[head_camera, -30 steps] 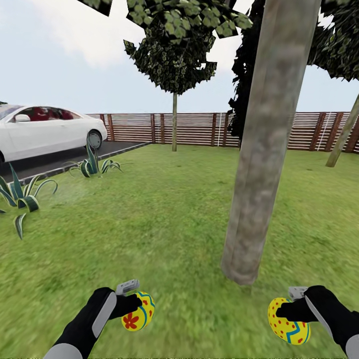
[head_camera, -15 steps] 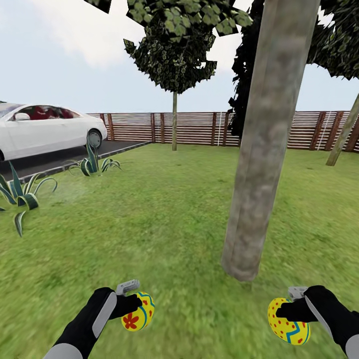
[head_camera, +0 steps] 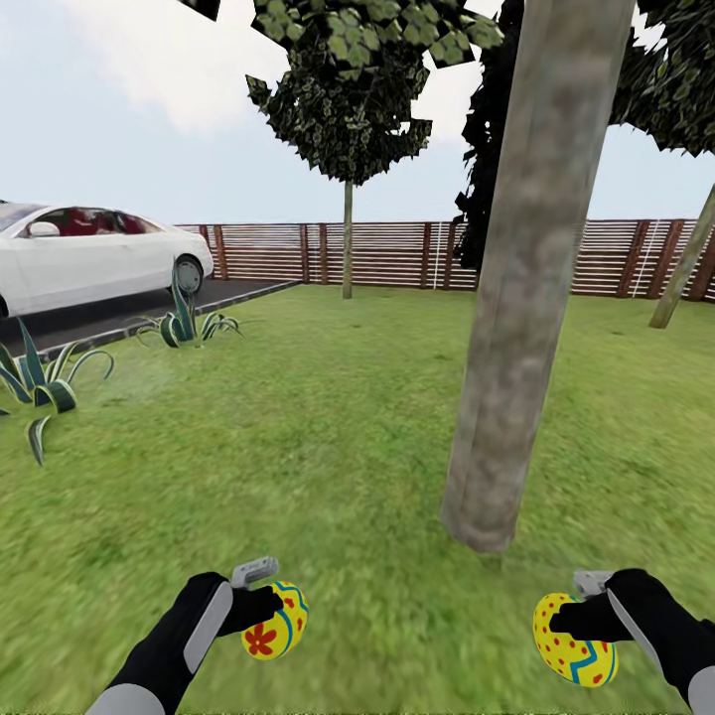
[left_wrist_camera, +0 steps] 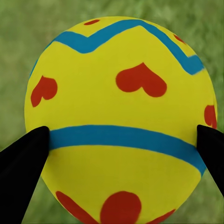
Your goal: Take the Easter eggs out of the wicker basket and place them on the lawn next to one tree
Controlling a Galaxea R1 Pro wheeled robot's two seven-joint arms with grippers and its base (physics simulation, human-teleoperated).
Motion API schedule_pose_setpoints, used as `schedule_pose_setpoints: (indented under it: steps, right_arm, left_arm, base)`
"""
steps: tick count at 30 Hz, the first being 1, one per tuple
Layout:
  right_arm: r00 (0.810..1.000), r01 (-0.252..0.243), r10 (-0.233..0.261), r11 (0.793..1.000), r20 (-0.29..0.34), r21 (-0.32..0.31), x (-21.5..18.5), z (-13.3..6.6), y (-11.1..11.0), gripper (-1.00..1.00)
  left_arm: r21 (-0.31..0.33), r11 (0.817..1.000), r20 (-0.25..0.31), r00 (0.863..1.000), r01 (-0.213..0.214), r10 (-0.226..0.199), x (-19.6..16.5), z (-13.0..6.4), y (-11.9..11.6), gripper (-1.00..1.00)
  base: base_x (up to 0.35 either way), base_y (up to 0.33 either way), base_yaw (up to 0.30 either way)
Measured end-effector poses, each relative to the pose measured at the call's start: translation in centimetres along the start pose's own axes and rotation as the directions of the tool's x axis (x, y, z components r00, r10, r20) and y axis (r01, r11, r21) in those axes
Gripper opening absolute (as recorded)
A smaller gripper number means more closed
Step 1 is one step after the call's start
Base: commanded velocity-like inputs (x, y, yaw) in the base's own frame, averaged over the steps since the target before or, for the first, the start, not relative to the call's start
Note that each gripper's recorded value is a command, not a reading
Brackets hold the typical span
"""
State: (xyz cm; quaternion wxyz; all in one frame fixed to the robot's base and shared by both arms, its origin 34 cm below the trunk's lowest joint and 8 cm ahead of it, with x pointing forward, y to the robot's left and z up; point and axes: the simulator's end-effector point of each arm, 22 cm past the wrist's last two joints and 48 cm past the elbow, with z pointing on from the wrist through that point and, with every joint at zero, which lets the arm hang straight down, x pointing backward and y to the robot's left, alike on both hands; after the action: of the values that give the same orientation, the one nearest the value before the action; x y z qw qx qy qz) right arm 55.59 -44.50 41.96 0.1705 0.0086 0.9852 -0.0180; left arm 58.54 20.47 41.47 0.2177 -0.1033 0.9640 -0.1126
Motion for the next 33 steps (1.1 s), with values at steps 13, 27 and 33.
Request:
schedule_pose_setpoints:
  steps: [13,27,33]
  right_arm:
    - [1.0,0.001,-0.001,1.0,0.0,0.001,1.7,2.5,0.1,-1.0]
    - [1.0,0.004,-0.004,1.0,-0.012,-0.01,3.5,5.3,1.0,-1.0]
    - [0.999,0.003,-0.004,1.0,-0.036,-0.011,4.2,6.3,1.0,-1.0]
  left_arm:
    - [0.001,1.0,0.0,1.0,0.001,-0.001,1.8,2.2,0.8,-1.0]
    - [-0.001,1.0,-0.012,1.0,0.003,-0.003,3.8,4.6,1.7,-1.0]
    - [-0.009,1.0,-0.035,0.999,0.007,-0.007,4.7,5.5,2.2,-1.0]
  base:
    - [0.0,0.0,0.0]
    - [0.0,0.0,0.0]
    - [0.0,0.0,0.0]
